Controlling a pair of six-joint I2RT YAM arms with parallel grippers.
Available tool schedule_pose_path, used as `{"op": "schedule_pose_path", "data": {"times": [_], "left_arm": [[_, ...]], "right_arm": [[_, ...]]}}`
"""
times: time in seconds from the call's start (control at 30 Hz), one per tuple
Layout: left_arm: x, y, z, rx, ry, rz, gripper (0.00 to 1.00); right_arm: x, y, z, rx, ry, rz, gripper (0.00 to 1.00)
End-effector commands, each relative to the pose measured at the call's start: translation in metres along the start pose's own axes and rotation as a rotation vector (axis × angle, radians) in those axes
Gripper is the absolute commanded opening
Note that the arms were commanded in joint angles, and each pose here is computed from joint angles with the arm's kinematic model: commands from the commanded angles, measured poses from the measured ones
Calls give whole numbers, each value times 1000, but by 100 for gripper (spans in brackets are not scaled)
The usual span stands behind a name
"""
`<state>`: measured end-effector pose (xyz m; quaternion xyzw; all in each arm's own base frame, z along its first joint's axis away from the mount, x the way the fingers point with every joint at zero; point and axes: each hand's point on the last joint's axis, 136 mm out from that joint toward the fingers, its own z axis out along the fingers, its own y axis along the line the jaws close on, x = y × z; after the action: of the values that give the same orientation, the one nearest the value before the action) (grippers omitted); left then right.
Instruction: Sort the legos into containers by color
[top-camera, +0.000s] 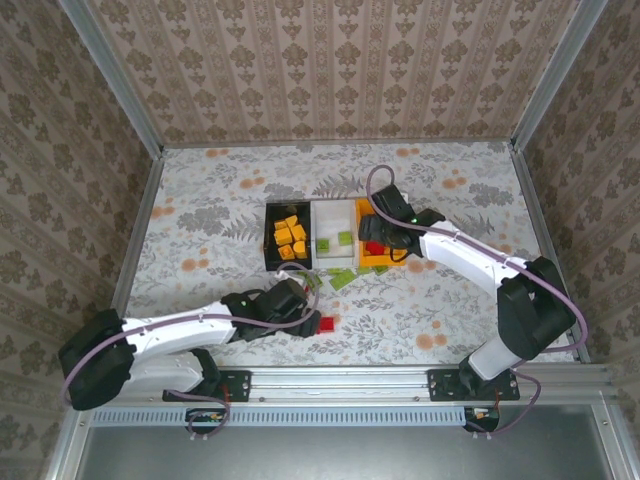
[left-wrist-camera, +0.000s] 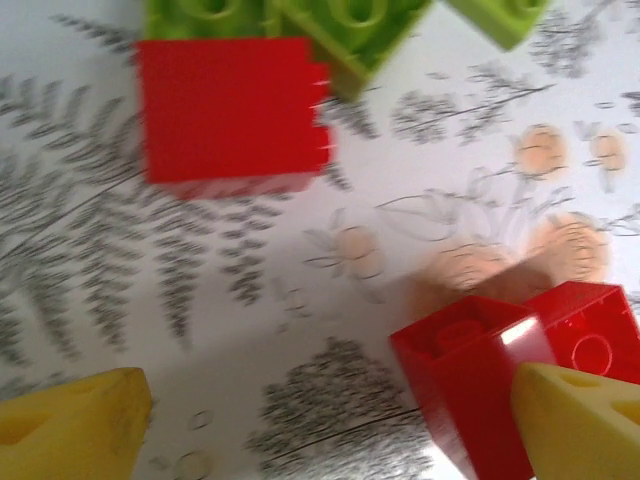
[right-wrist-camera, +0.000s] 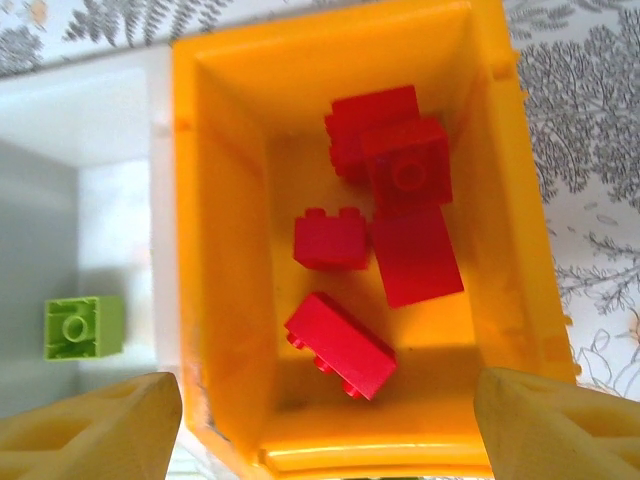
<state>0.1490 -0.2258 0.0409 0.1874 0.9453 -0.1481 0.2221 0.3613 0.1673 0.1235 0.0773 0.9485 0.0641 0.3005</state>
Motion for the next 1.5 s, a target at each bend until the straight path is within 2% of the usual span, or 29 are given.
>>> {"op": "schedule_pose_path", "data": {"times": [0.0, 0.13, 0.5, 0.67, 0.9, 1.03, 1.2, 1.33, 1.47], "left_arm": [[1, -6, 6, 3, 9, 31, 94], [3, -5, 10, -9, 17, 14, 87], [-23, -42, -28, 88, -75, 81, 91], [-18, -53, -22, 126, -44, 98, 88], [7, -55, 3, 122, 79, 128, 77], [14, -41, 5, 64, 98, 119, 61], [19, -13, 1, -19, 104, 81, 52], [15, -20, -5, 28, 90, 74, 63], [-3, -42, -18, 69, 43, 107, 65]], "right_arm": [[2, -1, -5, -20, -8, 12, 79], [4, -1, -6, -25, -10, 16, 79], [6, -4, -8, -28, -14, 18, 79], [9, -6, -6, -16, -5, 12, 79], [12, -11, -5, -4, 5, 5, 80], [10, -11, -8, -8, -1, 9, 80], [8, -10, -11, -15, -9, 11, 80], [8, -10, -11, -15, -6, 11, 80], [9, -10, -11, -14, -4, 11, 80]]}}
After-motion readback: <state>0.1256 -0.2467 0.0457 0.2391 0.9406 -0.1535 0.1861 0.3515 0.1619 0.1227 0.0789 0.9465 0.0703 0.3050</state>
